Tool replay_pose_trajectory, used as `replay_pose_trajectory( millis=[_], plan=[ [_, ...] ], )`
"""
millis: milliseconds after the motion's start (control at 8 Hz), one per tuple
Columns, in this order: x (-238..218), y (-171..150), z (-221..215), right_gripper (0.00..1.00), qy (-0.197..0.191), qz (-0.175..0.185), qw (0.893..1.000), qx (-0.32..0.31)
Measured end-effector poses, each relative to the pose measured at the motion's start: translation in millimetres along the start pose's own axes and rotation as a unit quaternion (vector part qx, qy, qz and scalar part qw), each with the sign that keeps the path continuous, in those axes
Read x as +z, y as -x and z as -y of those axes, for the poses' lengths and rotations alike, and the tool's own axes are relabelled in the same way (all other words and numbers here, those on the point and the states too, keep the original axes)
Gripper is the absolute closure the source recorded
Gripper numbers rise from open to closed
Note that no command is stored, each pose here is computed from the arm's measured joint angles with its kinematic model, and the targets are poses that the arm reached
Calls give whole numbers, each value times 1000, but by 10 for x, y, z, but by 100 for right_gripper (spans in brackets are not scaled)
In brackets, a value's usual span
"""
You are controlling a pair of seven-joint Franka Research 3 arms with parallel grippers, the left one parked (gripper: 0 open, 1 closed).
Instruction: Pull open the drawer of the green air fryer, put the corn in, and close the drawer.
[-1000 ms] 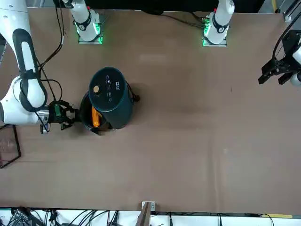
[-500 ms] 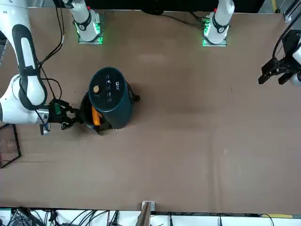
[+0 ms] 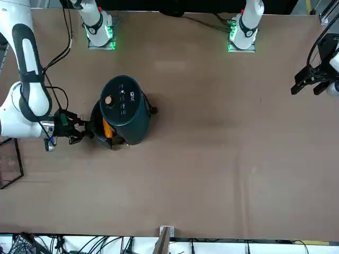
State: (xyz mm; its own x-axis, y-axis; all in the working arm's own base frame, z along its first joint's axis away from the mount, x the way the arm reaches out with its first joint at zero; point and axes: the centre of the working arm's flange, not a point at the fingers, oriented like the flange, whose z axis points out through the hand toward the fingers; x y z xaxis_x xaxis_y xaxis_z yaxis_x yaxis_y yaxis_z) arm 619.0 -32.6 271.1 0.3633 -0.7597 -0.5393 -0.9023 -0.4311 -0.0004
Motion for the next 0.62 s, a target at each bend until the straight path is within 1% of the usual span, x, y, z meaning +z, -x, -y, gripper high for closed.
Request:
replay_pose_trajectory(
  millis=[250,625],
  plan=[
    [55,2,-23,54,2,5,1000,-6],
    [91,6,-23,54,-8,17,1000,-8]
  ],
)
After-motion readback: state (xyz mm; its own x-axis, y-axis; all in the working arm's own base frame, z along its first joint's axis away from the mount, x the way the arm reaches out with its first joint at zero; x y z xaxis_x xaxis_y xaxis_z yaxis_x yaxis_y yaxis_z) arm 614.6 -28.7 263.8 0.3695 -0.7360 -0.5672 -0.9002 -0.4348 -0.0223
